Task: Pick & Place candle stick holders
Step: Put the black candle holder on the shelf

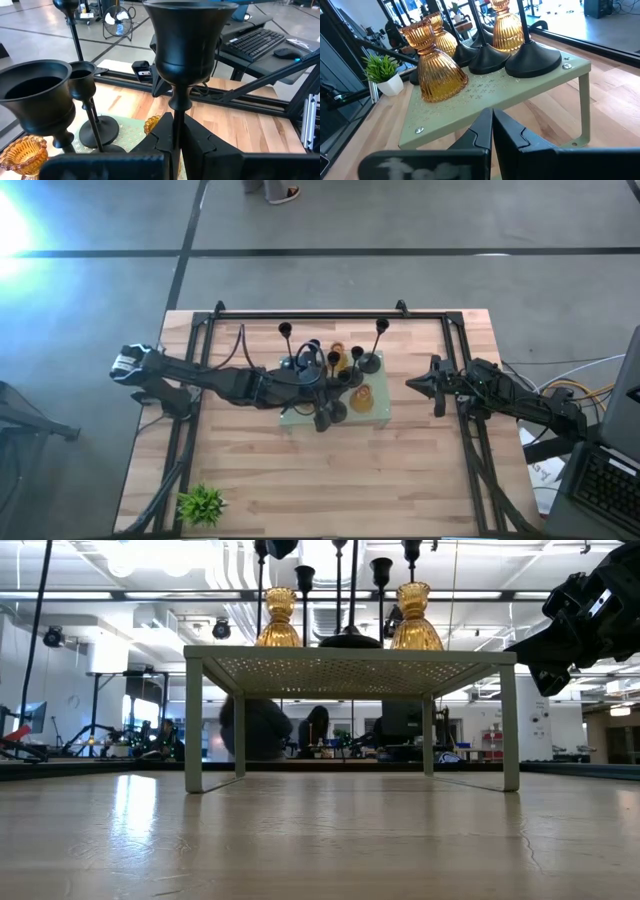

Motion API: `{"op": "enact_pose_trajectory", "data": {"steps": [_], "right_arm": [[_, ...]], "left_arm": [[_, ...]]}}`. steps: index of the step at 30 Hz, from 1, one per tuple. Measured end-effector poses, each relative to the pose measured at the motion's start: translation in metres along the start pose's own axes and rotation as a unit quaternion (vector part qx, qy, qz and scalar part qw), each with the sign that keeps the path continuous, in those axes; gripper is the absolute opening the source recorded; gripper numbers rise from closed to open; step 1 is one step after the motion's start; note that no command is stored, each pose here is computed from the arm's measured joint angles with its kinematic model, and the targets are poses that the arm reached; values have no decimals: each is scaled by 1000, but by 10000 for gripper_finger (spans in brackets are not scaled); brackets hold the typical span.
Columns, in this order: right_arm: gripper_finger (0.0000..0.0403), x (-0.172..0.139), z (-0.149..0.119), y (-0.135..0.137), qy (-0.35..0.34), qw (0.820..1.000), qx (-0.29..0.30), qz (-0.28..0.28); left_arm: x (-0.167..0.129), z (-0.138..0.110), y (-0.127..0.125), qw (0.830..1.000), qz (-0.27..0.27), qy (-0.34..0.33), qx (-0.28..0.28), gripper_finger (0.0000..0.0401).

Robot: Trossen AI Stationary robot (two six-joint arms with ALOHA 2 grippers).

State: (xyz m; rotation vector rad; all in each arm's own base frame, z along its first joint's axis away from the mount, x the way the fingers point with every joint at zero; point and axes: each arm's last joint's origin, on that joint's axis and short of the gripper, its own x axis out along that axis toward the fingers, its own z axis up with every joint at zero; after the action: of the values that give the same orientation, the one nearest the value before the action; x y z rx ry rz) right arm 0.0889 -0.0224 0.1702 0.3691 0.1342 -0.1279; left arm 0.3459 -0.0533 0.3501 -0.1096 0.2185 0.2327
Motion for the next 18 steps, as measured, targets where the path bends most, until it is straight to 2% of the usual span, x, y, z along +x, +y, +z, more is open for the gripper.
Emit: {"op": "enact_pose_trajectory", "data": {"steps": [3, 9, 18], "right_arm": [[8, 0, 0, 0, 0, 1000, 0, 0], [8, 0, 0, 0, 0, 1000, 0, 0], [8, 0, 0, 0, 0, 1000, 0, 0]], "left_arm": [[1, 0, 0, 1000, -1, -2, -1, 24], [1, 0, -1, 1000, -2, -2, -1, 79], [1, 0, 0, 1000, -2, -3, 14, 118]]}}
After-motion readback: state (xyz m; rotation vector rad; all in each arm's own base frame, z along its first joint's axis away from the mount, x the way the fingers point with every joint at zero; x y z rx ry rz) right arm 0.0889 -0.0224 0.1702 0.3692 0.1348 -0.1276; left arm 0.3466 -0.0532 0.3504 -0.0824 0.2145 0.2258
